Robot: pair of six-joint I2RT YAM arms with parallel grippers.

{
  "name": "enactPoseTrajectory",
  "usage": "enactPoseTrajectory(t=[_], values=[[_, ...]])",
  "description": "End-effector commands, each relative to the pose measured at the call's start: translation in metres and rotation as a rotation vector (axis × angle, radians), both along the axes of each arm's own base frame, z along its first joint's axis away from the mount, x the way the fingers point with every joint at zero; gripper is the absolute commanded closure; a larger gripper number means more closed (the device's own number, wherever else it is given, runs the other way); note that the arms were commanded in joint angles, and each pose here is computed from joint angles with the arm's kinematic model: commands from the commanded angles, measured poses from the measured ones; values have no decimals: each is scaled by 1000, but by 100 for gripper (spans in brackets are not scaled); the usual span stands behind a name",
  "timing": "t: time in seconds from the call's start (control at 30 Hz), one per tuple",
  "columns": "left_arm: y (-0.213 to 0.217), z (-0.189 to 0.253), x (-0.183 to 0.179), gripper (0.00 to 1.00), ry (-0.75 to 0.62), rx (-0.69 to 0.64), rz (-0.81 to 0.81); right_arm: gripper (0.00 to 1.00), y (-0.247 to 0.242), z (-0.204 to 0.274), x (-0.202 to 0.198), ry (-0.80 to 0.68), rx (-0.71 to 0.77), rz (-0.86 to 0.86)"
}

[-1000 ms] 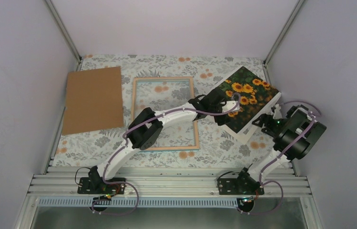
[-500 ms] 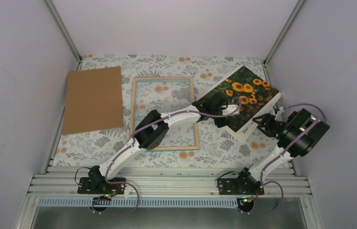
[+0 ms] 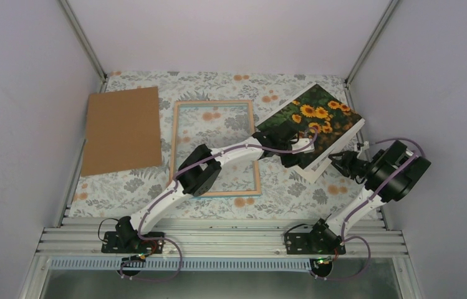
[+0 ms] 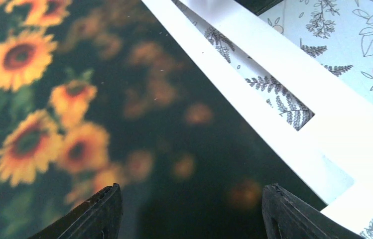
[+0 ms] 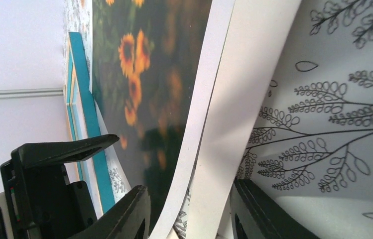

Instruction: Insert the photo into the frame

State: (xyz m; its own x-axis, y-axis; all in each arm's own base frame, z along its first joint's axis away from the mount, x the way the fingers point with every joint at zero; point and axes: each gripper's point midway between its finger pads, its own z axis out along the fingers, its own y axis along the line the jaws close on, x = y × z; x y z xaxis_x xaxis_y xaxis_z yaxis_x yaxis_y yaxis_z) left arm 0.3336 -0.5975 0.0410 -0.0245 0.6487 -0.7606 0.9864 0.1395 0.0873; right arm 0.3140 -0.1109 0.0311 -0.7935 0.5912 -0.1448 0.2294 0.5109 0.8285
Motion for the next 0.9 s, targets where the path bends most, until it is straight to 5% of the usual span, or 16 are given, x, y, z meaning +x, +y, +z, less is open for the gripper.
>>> enactPoseTrajectory(t=[0.0, 0.27, 0.6, 0.77, 0.87], values=[[-7, -20, -18, 30, 33, 23, -53, 61, 1, -16, -5, 25, 63, -45], [-8, -26, -21, 31, 39, 34, -72, 74, 4, -13, 10, -40, 82, -41], [-6, -31, -24, 32, 48, 49, -88, 74, 10, -22, 31, -50, 59, -39], [-4, -32, -24, 31, 46, 55, -88, 95, 15, -25, 38, -37, 48, -24], [-4, -22, -19, 28, 56, 32, -68, 96, 15, -9, 39, -62, 15, -15]])
